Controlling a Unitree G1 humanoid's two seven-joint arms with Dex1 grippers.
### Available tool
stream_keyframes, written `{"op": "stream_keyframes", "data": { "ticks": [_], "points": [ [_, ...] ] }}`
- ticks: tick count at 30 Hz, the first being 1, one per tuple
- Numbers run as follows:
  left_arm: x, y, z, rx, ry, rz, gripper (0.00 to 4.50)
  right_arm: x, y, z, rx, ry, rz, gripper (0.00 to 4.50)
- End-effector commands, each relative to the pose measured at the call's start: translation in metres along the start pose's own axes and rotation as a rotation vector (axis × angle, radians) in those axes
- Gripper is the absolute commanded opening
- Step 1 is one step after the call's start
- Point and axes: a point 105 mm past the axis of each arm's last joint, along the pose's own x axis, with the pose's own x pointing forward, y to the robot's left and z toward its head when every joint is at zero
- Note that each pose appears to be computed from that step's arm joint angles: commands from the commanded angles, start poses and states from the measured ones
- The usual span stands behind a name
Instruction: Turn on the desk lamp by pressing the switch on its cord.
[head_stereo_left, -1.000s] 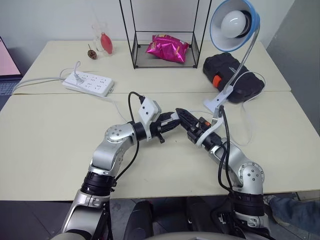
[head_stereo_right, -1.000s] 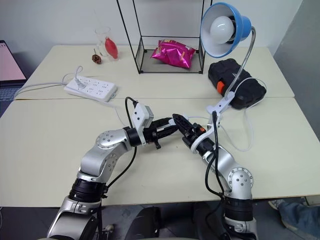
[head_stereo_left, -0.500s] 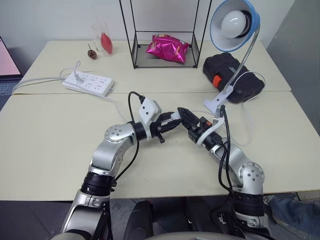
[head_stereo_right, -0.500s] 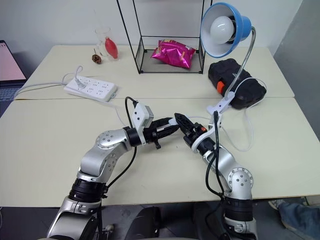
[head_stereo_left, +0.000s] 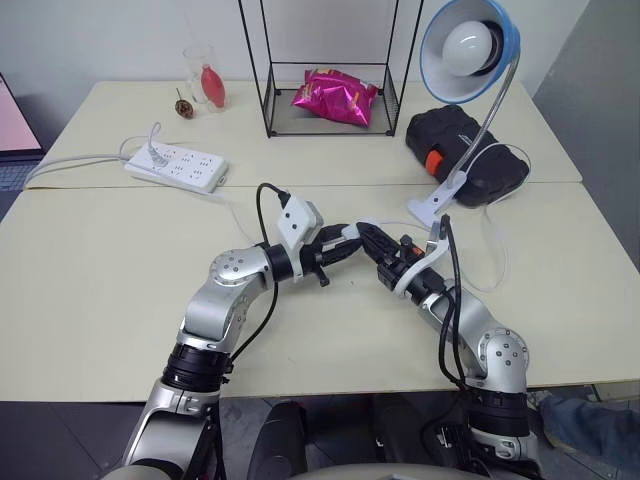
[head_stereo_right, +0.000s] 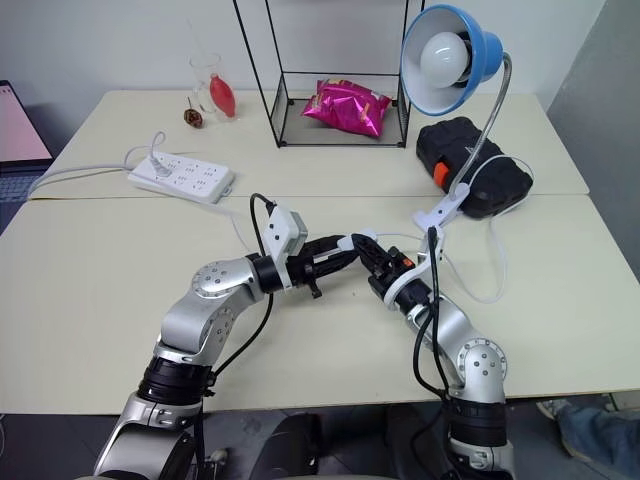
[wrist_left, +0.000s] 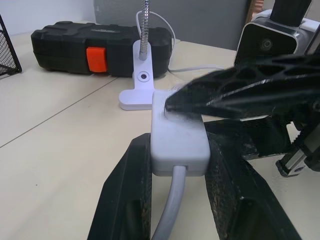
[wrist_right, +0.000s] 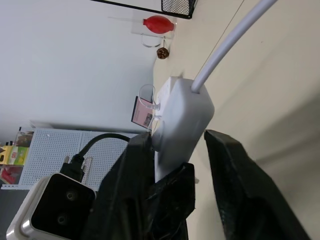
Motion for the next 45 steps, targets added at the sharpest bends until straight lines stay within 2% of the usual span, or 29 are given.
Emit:
{"op": "stream_keyframes", "data": {
  "ticks": [1,2,14,16,17,24,30,36,40,45],
  "points": [
    [0.001,-0.001,0.015,0.042,-0.044,-0.005,1.11,0.000,0.010,-0.001,0.002,0.006,0.041,0.70],
    [0.001,-0.001,0.015,0.042,-0.044,-0.006,1.11,0.000,0.010,-0.001,0.002,0.007,0.042,0.57],
    [0.002,-0.001,0.016,0.042,-0.046,-0.006,1.10,0.000,0.011,0.001,0.012,-0.003,0.052,0.56],
    [0.002,-0.001,0.016,0.044,-0.045,-0.005,1.10,-0.001,0.011,0.002,0.014,-0.005,0.056,1.26],
    [0.002,-0.001,0.015,0.044,-0.044,-0.003,1.10,-0.002,0.011,0.003,0.006,0.001,0.057,1.36],
    [0.002,0.001,0.014,0.050,-0.043,0.012,1.10,-0.014,0.008,0.003,-0.075,0.053,0.049,3.13],
    [0.000,0.004,-0.003,0.096,0.012,0.034,1.10,-0.044,-0.001,-0.005,-0.527,0.256,-0.020,4.49],
    [-0.008,0.005,-0.033,0.125,0.107,0.028,1.10,-0.072,0.016,-0.011,-1.075,0.497,0.083,4.50],
    [-0.016,0.003,-0.053,0.116,0.158,0.020,1.10,-0.083,0.021,0.005,-1.379,0.603,0.116,4.50],
    [-0.022,0.001,-0.069,0.091,0.204,0.011,1.10,-0.082,0.019,0.025,-1.543,0.624,0.121,4.50]
  ]
}}
